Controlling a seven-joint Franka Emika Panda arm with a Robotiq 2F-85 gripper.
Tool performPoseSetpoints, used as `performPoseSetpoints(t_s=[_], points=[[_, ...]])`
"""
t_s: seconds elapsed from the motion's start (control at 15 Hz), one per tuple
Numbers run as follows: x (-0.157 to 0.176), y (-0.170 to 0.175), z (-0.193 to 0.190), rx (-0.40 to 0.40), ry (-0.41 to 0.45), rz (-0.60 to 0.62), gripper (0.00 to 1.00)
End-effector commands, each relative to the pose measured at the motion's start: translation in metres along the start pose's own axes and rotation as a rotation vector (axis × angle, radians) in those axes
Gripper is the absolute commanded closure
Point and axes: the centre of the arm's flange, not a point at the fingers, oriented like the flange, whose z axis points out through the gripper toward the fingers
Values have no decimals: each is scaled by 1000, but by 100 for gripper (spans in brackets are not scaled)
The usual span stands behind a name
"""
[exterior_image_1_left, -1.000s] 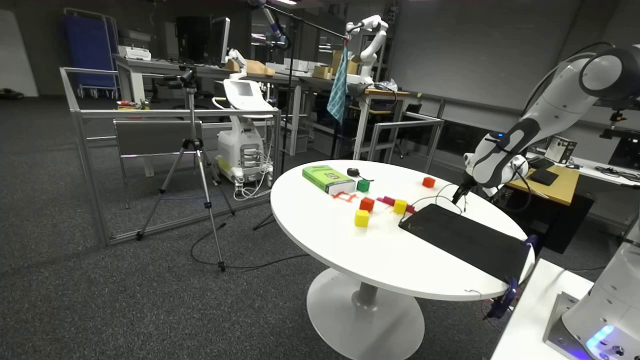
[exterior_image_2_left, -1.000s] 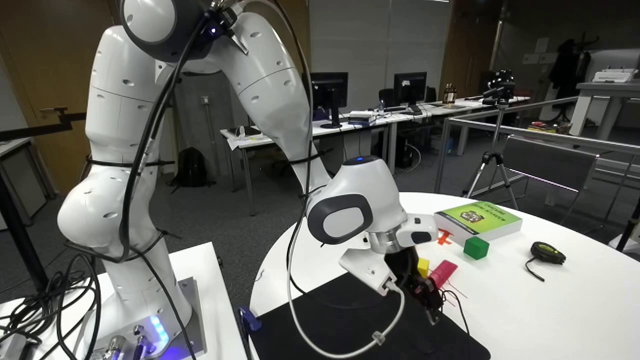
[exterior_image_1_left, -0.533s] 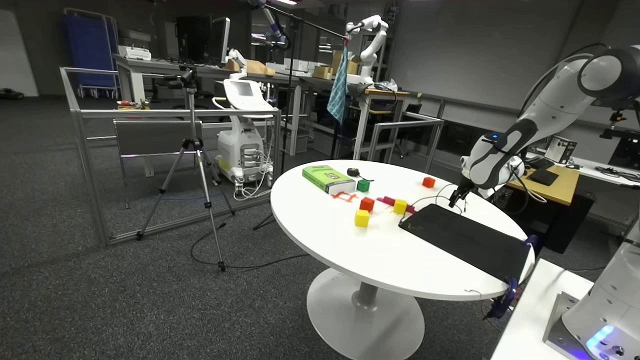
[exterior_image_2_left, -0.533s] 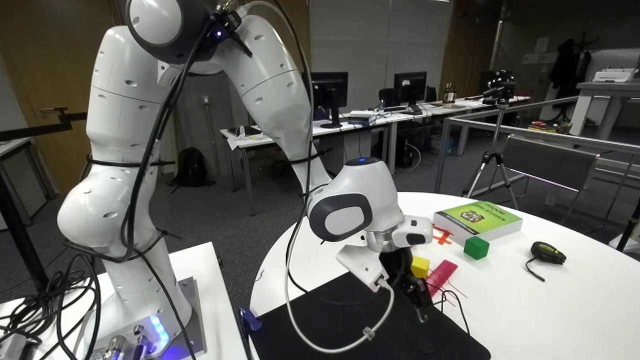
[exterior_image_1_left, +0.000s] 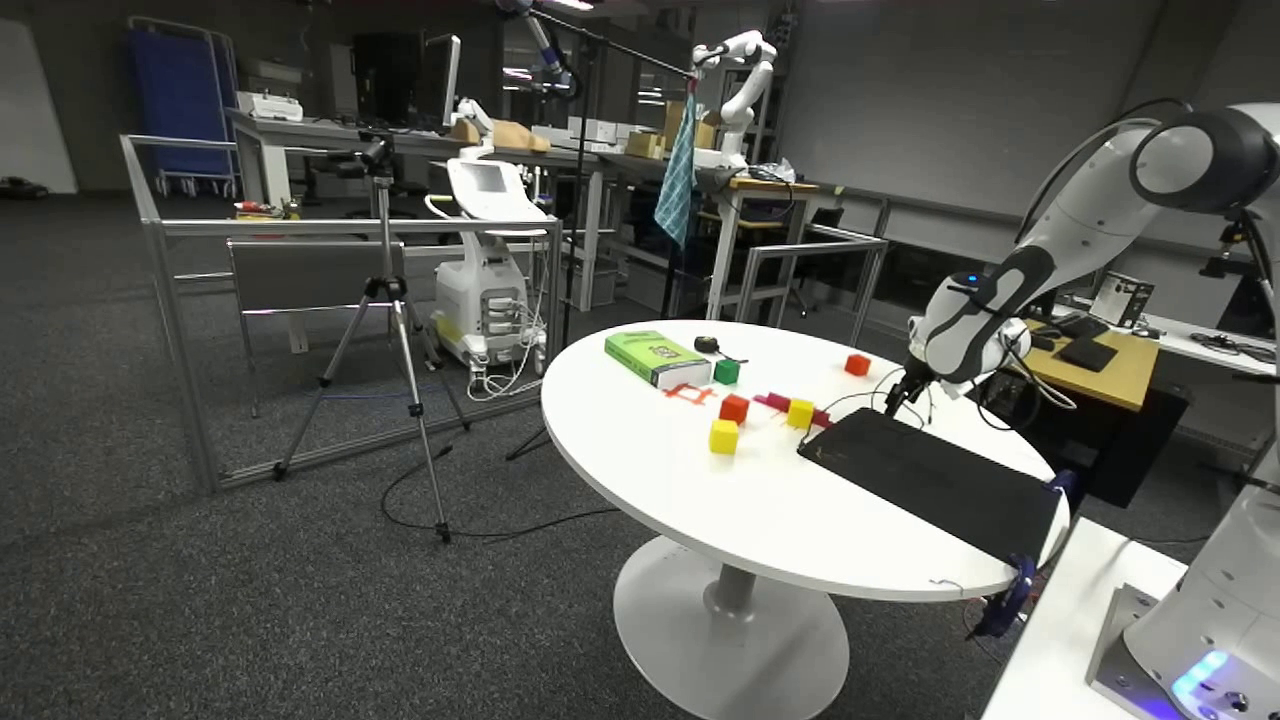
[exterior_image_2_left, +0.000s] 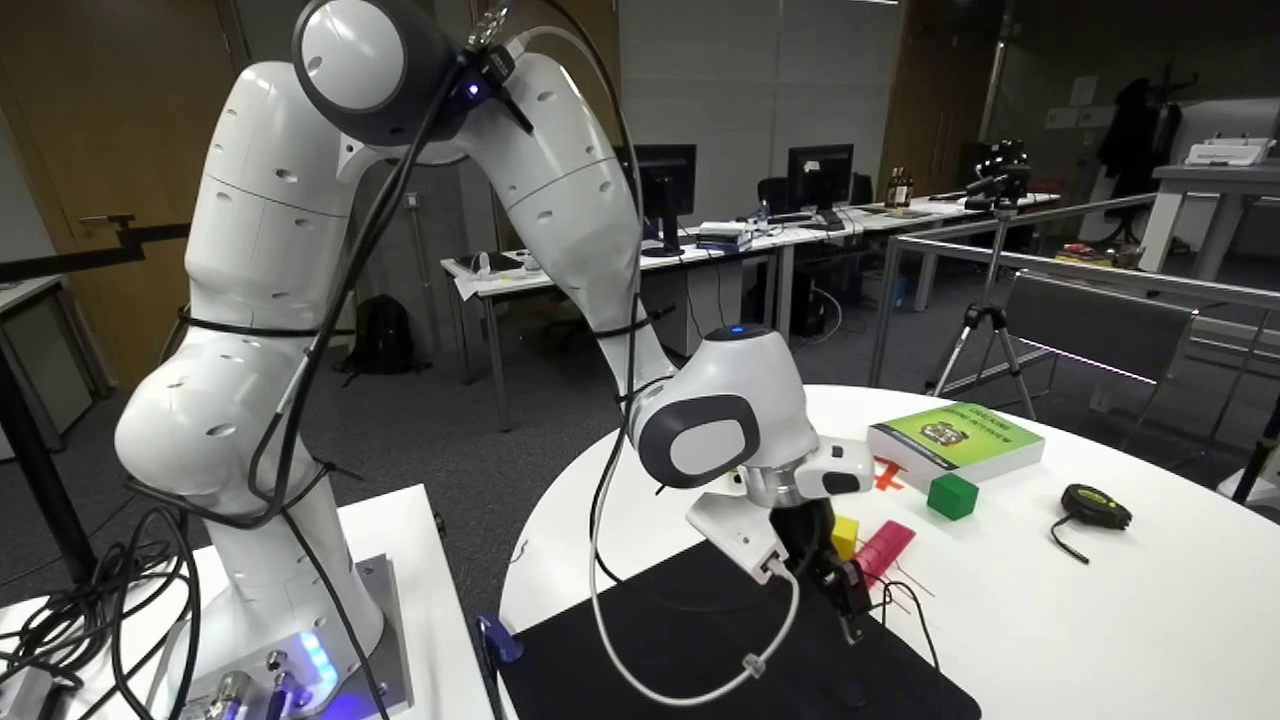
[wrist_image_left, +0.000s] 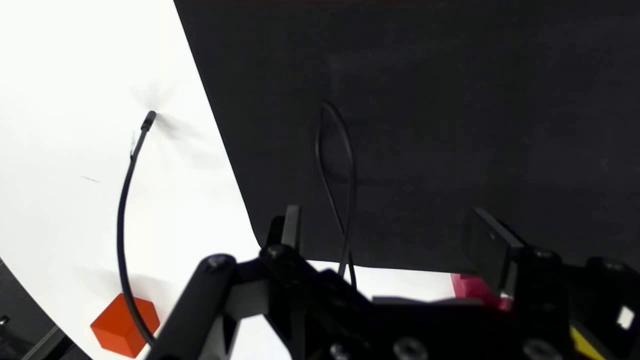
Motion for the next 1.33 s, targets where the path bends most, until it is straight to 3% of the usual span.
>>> performPoseSetpoints(t_s=[0.0, 0.07, 0.2, 0.6, 0.67, 1.0, 1.27], points=[[13, 0, 8, -13, -5, 11, 17], [15, 0, 9, -15, -3, 6, 38], [16, -3, 12, -19, -4, -8, 49], [18, -9, 13, -30, -1, -2, 96], [17, -9, 11, -34, 0, 25, 100], [19, 5, -3, -51, 12, 183, 99], [19, 36, -23, -123, -2, 242, 99]])
